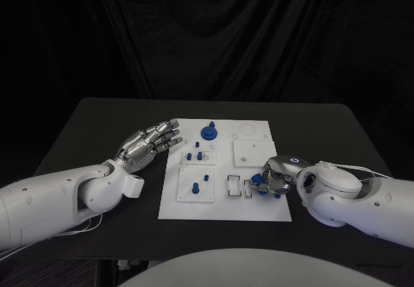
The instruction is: Assemble the parts on the task board
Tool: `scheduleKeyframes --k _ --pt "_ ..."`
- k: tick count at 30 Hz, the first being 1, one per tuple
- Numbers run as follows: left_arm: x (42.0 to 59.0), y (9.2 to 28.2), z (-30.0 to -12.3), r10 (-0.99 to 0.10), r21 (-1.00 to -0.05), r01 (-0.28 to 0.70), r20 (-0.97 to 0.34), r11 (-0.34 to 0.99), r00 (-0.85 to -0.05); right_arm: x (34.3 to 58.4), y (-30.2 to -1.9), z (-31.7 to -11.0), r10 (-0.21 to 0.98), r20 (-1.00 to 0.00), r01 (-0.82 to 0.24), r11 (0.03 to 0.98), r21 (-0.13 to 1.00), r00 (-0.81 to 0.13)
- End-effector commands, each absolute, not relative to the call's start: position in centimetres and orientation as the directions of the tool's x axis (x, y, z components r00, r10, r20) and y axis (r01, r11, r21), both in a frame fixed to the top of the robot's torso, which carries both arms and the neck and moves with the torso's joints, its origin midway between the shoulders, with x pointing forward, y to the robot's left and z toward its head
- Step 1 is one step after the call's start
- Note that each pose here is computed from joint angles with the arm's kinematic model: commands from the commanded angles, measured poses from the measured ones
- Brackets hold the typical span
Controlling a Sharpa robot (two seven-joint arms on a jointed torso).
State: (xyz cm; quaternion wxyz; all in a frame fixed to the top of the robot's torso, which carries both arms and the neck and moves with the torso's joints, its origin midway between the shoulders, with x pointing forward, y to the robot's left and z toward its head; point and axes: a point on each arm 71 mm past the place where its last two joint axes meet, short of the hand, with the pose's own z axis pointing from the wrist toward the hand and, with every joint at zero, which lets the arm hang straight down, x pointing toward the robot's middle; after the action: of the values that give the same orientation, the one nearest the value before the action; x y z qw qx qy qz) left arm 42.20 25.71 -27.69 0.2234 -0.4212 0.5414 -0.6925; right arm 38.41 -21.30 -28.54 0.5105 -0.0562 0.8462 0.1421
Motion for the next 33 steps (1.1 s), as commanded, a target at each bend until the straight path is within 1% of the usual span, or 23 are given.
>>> scheduleKeyframes --k 1,4,9,15,18,24,28,33 --pt "42.1 25.6 -27.7 -0.753 -0.932 -0.146 0.355 -0.331 -0.554 38.1 -22.1 -29.6 0.03 -0.858 -0.185 0.972 0.144 -0.513" --pt "42.0 25.7 -27.7 -0.753 -0.932 -0.148 0.355 -0.331 -0.553 38.1 -22.0 -29.6 0.054 -0.856 -0.173 0.971 0.165 -0.514" --pt "42.0 25.7 -27.8 -0.753 -0.932 -0.149 0.356 -0.331 -0.553 38.0 -22.0 -29.5 0.129 -0.846 -0.143 0.962 0.234 -0.517" --pt "41.9 25.8 -27.8 -0.754 -0.932 -0.15 0.357 -0.331 -0.551 37.9 -22.0 -29.1 0.269 -0.82 -0.089 0.929 0.36 -0.505" --pt "41.9 25.8 -27.9 -0.755 -0.931 -0.151 0.357 -0.331 -0.55 37.7 -22.1 -28.6 0.361 -0.795 -0.05 0.897 0.439 -0.487" --pt "41.8 25.9 -27.9 -0.756 -0.932 -0.152 0.357 -0.33 -0.549 37.3 -22.0 -27.4 0.484 -0.745 0.002 0.839 0.544 -0.459" --pt "41.8 25.8 -28.0 -0.756 -0.932 -0.153 0.357 -0.33 -0.549 37.2 -21.9 -26.8 0.514 -0.724 0.014 0.819 0.573 -0.459" --pt "41.8 25.8 -28.0 -0.756 -0.932 -0.153 0.357 -0.329 -0.549 37.0 -21.4 -26.6 0.506 -0.705 0.026 0.821 0.571 -0.497"
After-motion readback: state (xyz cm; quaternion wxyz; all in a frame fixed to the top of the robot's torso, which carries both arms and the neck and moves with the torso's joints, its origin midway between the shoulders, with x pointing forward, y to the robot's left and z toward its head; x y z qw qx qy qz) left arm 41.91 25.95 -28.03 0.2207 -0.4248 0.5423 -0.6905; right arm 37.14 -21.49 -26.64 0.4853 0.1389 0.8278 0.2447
